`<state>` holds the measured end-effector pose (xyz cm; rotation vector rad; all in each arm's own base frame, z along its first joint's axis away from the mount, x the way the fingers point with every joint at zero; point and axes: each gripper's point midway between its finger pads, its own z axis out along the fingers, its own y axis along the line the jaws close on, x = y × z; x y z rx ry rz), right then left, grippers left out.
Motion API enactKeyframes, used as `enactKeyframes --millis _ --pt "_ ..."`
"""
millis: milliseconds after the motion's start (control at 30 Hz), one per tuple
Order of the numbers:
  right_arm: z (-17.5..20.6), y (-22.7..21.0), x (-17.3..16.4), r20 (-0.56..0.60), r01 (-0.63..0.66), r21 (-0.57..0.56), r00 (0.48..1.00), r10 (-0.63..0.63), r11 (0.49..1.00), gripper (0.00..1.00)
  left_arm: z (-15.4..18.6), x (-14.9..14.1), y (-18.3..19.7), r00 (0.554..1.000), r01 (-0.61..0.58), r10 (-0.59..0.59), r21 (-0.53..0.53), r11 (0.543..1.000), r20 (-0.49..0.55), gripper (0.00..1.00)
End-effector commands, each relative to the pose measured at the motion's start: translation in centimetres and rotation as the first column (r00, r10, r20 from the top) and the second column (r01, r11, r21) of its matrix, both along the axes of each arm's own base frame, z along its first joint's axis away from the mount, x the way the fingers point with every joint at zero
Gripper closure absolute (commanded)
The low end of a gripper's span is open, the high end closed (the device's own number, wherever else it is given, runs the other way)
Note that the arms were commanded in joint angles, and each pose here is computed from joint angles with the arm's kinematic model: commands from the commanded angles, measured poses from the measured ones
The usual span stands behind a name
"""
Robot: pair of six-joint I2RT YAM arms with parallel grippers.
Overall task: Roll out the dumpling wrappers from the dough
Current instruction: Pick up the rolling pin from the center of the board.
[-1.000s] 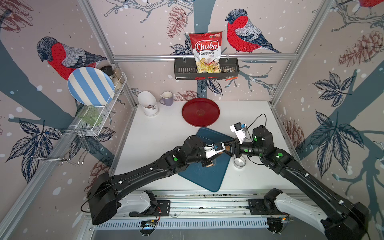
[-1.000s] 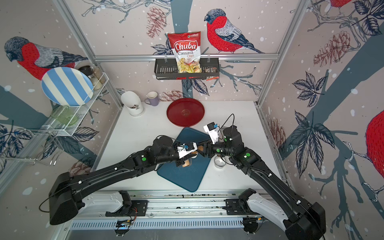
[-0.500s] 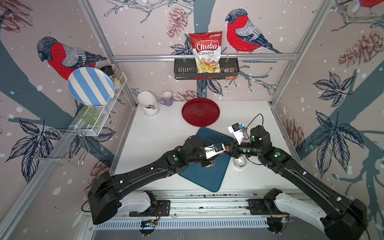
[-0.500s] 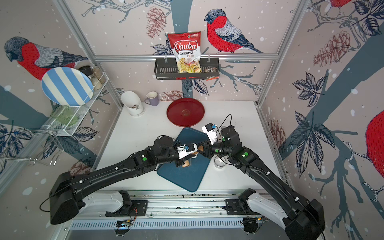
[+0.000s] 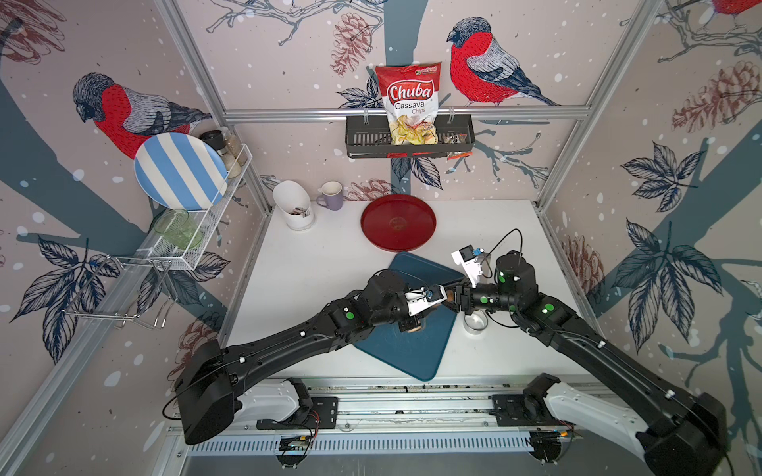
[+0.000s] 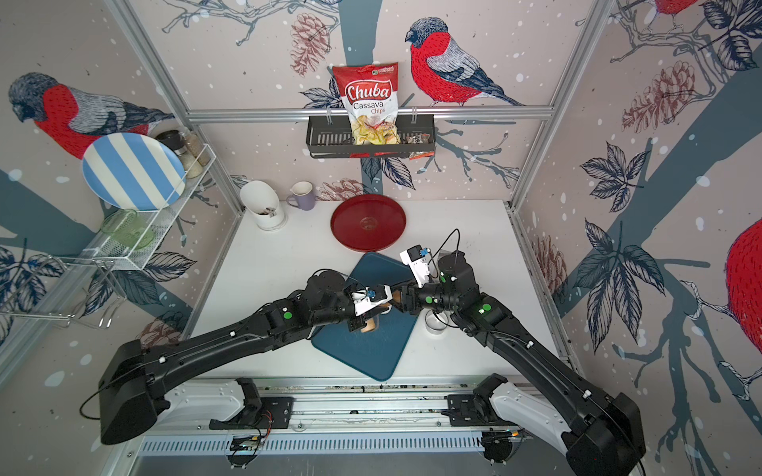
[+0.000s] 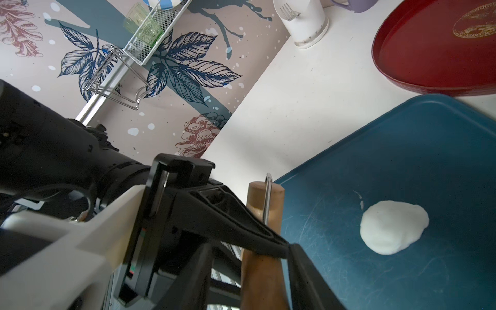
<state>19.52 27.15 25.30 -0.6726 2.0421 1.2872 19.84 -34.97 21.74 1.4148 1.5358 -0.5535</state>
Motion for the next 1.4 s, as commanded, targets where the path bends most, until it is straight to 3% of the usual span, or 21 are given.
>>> enactKeyframes --millis 0,200,433,567,667,700,767,900,933,967,1100,1267,1367 --pt "1.1 0.4 0.0 0.02 -0.015 0.042 1.0 0.014 0.999 0.53 2.2 0.4 -1.0 0.999 0.009 -0.005 -0.084 0.996 0.05 1.0" --pt "1.0 0.4 0.2 0.013 -0.003 0.045 1.0 0.003 0.999 0.58 2.4 0.6 -1.0 0.999 -0.006 0.01 -0.106 0.994 0.041 1.0" --pt "1.1 0.4 0.5 0.01 0.012 0.055 1.0 -0.012 0.998 0.78 2.2 0.8 -1.1 0.999 -0.025 0.028 -0.111 0.994 0.02 1.0" --pt "1.0 0.5 0.5 0.009 0.014 0.058 1.0 -0.015 0.998 0.83 2.2 0.8 -1.2 0.999 -0.027 0.029 -0.112 0.993 0.015 1.0" --pt "1.0 0.4 0.8 0.008 0.028 0.057 1.0 -0.028 0.998 0.98 2.2 1.0 -1.2 0.999 -0.037 0.039 -0.115 0.993 0.011 1.0" --pt "1.0 0.4 0.9 0.009 0.035 0.057 0.999 -0.036 0.998 1.0 2.1 1.1 -1.2 0.999 -0.053 0.054 -0.114 0.992 0.002 0.89" --pt "0.9 0.2 1.3 0.011 0.057 0.05 0.998 -0.058 0.997 1.0 2.1 1.8 -0.9 0.995 -0.102 0.101 -0.117 0.988 -0.01 0.57" --pt "0.4 -0.6 2.6 0.023 0.145 0.02 0.989 -0.146 0.989 1.0 2.7 3.6 0.4 0.97 -0.244 0.244 -0.173 0.954 -0.021 0.21" --pt "0.3 -1.0 3.1 0.023 0.179 0.01 0.983 -0.18 0.984 1.0 3.1 3.9 0.9 0.96 -0.278 0.279 -0.201 0.939 -0.022 0.09" --pt "0.2 -1.5 3.7 0.026 0.219 0.0 0.975 -0.219 0.976 1.0 3.3 4.1 1.6 0.949 -0.313 0.315 -0.226 0.923 -0.028 0.05" --pt "-0.2 -3.5 5.6 0.042 0.371 -0.039 0.928 -0.369 0.928 1.0 4.0 5.3 5.0 0.874 -0.481 0.479 -0.293 0.826 -0.083 0.04" --pt "0.3 -5.7 7.6 0.071 0.519 -0.053 0.854 -0.515 0.853 1.0 3.5 6.5 10.1 0.713 -0.699 0.667 -0.299 0.65 -0.218 0.04" --pt "0.4 -6.7 8.4 0.074 0.585 -0.069 0.811 -0.58 0.808 1.0 1.9 6.9 13.0 0.582 -0.813 0.758 -0.255 0.524 -0.296 0.04"
